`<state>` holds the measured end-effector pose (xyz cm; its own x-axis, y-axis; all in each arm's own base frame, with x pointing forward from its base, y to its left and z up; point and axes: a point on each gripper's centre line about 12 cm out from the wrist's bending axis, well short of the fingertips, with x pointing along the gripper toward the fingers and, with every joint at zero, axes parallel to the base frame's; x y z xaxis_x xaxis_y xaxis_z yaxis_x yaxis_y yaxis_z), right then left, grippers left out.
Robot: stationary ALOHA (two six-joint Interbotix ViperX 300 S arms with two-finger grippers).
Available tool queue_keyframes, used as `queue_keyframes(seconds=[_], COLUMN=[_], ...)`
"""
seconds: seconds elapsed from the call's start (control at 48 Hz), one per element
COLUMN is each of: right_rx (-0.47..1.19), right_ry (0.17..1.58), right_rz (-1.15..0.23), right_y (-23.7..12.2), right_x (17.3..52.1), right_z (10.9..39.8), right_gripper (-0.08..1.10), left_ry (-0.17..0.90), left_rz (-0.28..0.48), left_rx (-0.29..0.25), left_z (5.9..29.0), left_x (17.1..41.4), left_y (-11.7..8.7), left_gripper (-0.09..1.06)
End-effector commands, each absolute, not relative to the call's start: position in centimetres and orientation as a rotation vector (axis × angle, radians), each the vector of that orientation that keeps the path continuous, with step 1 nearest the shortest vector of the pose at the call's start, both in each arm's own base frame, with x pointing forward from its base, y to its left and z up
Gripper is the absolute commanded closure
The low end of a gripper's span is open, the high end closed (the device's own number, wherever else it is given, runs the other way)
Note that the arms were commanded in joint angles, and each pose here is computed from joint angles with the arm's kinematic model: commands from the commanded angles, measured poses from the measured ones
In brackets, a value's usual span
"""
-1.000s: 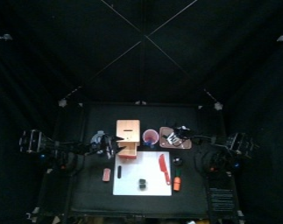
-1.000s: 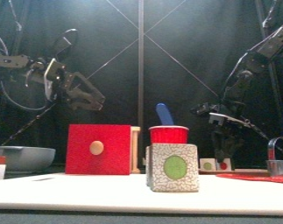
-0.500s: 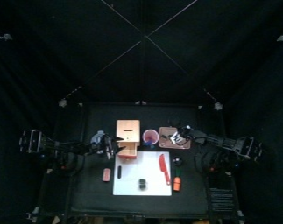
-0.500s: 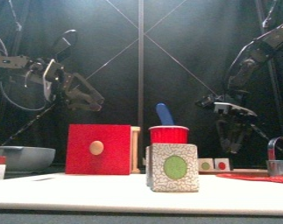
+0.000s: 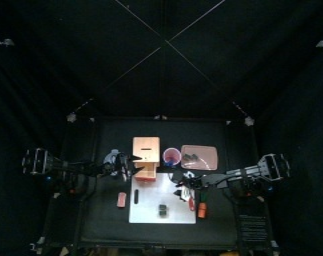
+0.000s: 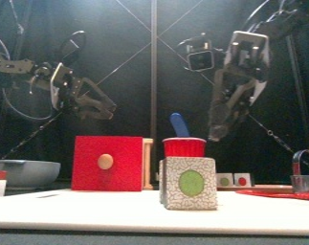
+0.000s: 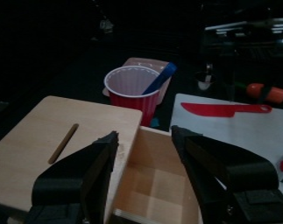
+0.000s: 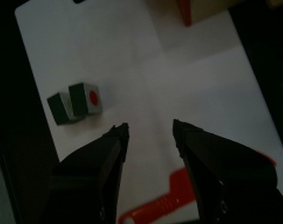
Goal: Place sushi on board then cut the sushi with the knife then place the pieces on the plate
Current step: Place the 4 sushi pieces on the plate
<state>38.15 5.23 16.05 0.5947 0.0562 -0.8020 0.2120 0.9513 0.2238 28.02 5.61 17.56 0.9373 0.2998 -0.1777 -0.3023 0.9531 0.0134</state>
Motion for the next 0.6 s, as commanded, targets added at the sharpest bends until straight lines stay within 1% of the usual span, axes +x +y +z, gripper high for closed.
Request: queue_keyframes(seconds=[0.021, 0.167, 0.375, 0.479, 0.604], right_rx=[0.29, 0.269, 0.247, 0.228, 0.222], right_ry=[0.927, 0.939, 0.98, 1.011, 1.02], right_rz=[-0.065, -0.032, -0.018, -0.019, -0.022], right_y=[6.7, 8.6, 10.0, 10.1, 10.0], right_x=[40.3, 41.7, 42.2, 42.3, 42.4], right_z=[16.9, 16.5, 16.8, 15.7, 15.2], right_gripper=[0.21, 0.21, 0.21, 0.21, 0.21], left_ry=[0.168, 0.191, 0.197, 0.193, 0.194], left_rz=[0.307, 0.309, 0.307, 0.307, 0.308], left_rx=[-0.02, -0.025, -0.025, -0.025, -0.025], left_z=[17.9, 17.5, 17.4, 17.5, 17.5], left_x=[28.5, 28.6, 28.7, 28.8, 28.8], left_y=[5.6, 5.6, 5.6, 5.6, 5.6], left_gripper=[0.09, 0.09, 0.09, 0.09, 0.09])
